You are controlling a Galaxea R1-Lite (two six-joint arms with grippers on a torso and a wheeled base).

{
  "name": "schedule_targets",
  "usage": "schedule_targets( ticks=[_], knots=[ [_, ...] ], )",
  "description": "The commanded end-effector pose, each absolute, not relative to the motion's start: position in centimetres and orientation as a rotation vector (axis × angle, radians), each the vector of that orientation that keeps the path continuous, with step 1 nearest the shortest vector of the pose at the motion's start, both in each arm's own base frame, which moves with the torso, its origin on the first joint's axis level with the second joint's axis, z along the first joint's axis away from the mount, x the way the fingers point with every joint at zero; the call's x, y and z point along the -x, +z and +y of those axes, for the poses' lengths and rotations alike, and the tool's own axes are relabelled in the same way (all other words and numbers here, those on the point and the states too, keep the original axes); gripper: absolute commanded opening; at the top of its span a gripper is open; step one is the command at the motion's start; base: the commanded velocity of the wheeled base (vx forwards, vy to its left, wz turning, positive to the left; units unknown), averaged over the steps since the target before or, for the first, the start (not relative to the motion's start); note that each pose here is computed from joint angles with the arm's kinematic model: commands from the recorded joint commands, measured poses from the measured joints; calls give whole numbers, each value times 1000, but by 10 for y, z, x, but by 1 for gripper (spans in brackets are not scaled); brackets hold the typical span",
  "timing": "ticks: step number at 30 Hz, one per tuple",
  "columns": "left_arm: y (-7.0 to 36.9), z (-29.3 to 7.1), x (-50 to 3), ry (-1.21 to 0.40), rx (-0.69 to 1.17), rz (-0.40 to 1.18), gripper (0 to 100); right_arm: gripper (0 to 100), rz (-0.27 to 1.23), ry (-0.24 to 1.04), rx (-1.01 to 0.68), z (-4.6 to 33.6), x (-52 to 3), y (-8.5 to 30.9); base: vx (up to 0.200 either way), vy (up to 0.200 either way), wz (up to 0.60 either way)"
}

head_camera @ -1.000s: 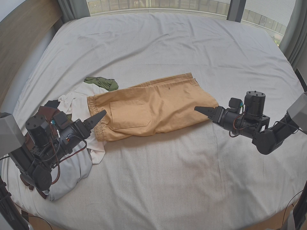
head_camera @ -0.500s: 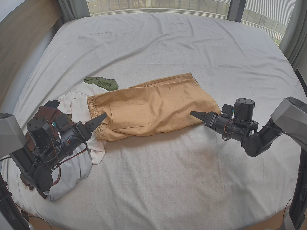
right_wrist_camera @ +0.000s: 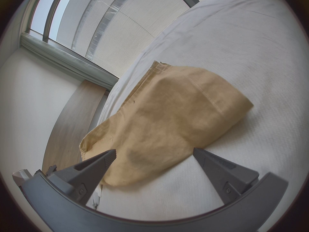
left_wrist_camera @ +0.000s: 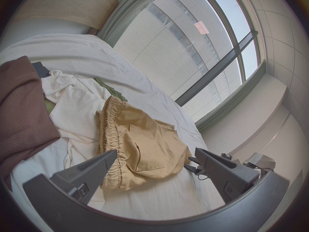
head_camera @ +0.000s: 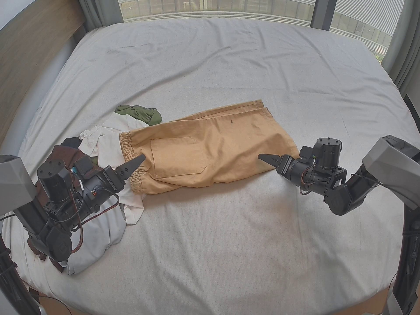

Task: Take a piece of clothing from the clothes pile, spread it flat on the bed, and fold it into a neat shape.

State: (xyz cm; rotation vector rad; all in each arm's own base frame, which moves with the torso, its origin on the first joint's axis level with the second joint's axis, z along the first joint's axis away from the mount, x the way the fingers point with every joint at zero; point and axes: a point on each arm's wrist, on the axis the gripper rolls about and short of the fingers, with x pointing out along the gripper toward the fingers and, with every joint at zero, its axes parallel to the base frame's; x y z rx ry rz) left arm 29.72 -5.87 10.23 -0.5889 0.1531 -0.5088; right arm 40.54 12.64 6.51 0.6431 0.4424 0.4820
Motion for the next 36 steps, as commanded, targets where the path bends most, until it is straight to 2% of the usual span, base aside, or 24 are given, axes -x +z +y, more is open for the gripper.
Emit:
schedule_targets(
  ticks=[1, 6, 10, 17, 21, 25, 36],
  knots=[
    [100, -59, -298, -508, 589, 160, 100, 100, 455, 484, -642, 124, -390, 77, 0, 0, 0],
    [100, -59, -298, -508, 589, 161, 100, 100, 467, 478, -642, 124, -388, 74, 0, 0, 0],
    [101, -59, -298, -507, 589, 158, 100, 100, 489, 464, -643, 127, -401, 51, 0, 0, 0],
    [101, -58, -299, -506, 589, 156, 100, 100, 445, 485, -644, 135, -420, 31, 0, 0, 0],
    [101, -58, -299, -504, 589, 155, 100, 100, 359, 475, -643, 147, -431, 25, 0, 0, 0],
    [100, -58, -299, -504, 589, 157, 100, 100, 255, 518, -646, 156, -438, 27, 0, 0, 0],
    [101, -58, -299, -504, 589, 155, 100, 100, 195, 544, -649, 163, -448, 34, 0, 0, 0]
  ],
)
